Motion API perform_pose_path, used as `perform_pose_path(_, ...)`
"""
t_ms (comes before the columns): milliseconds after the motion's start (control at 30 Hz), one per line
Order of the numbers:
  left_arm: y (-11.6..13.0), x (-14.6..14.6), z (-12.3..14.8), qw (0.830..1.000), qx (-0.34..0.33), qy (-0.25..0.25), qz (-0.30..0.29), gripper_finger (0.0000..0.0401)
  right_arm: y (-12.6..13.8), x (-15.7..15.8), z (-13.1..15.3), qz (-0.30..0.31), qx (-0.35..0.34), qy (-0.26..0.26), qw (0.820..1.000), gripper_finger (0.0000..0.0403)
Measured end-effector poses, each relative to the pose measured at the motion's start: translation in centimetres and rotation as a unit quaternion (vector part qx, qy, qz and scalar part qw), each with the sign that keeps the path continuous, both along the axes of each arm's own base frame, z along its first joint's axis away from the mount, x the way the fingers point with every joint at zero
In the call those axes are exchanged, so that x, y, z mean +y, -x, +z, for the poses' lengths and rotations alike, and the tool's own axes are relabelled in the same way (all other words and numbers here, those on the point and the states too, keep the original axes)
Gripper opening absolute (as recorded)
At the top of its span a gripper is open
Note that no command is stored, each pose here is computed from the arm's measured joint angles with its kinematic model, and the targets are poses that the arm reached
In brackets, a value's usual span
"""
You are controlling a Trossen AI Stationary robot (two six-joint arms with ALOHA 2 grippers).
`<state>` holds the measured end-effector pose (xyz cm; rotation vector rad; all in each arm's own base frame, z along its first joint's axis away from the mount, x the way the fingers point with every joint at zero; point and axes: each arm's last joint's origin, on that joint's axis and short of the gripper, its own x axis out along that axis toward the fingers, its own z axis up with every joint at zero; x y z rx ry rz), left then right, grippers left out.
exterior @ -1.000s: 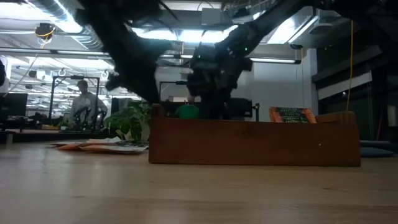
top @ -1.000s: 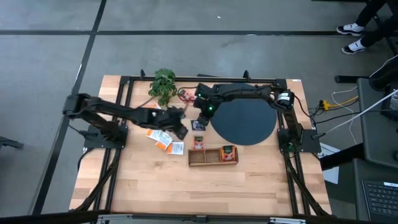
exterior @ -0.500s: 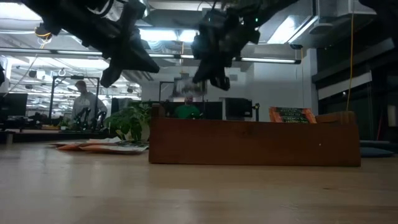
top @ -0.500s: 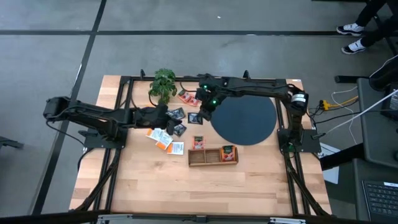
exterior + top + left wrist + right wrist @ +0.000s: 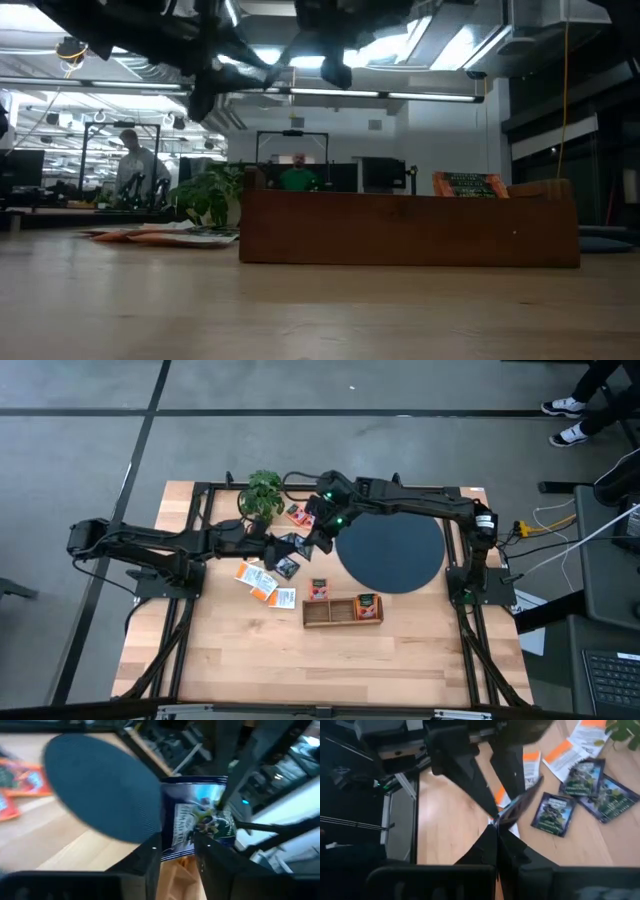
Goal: Pick & Place Tea
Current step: Put the purple tea bag into the middle section of the wooden organizer
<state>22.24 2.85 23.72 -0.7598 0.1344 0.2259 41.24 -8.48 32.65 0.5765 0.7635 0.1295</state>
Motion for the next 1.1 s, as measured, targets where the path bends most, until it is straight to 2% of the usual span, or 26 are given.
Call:
perform_pose_path(167, 0.0, -0.2, 0.2, 0.999, -0.01, -0.016, -0.027, 0.0135, -0.1, 0.5, 0.2, -0.005, 0.004, -0.005, 1.0, 0.0003)
perform_pose_path(267, 0.4, -0.4, 0.3, 0.998, 0.004, -0.021, -0.052, 0.0137, 0.2, 0.8, -0.1, -0.009, 0.032, -0.015, 0.999, 0.0003)
perform_pose_path(433, 2.4, -0.3, 1.0, 0.999, 0.028, -0.03, -0.032, 0.0137, 0.5, 1.1, -0.4, -0.009, 0.059, -0.018, 0.998, 0.0003)
perform_pose_path(700, 4.9, -0.1, 2.5, 0.999, 0.005, -0.037, -0.02, 0.0137, 0.2, 1.7, -0.1, 0.0, 0.039, -0.017, 0.999, 0.0003)
perform_pose_path(1100, 4.8, -0.3, 3.2, 0.998, -0.034, -0.028, -0.054, 0.0137, -0.6, 1.8, 0.8, 0.01, -0.023, -0.029, 0.999, 0.0003)
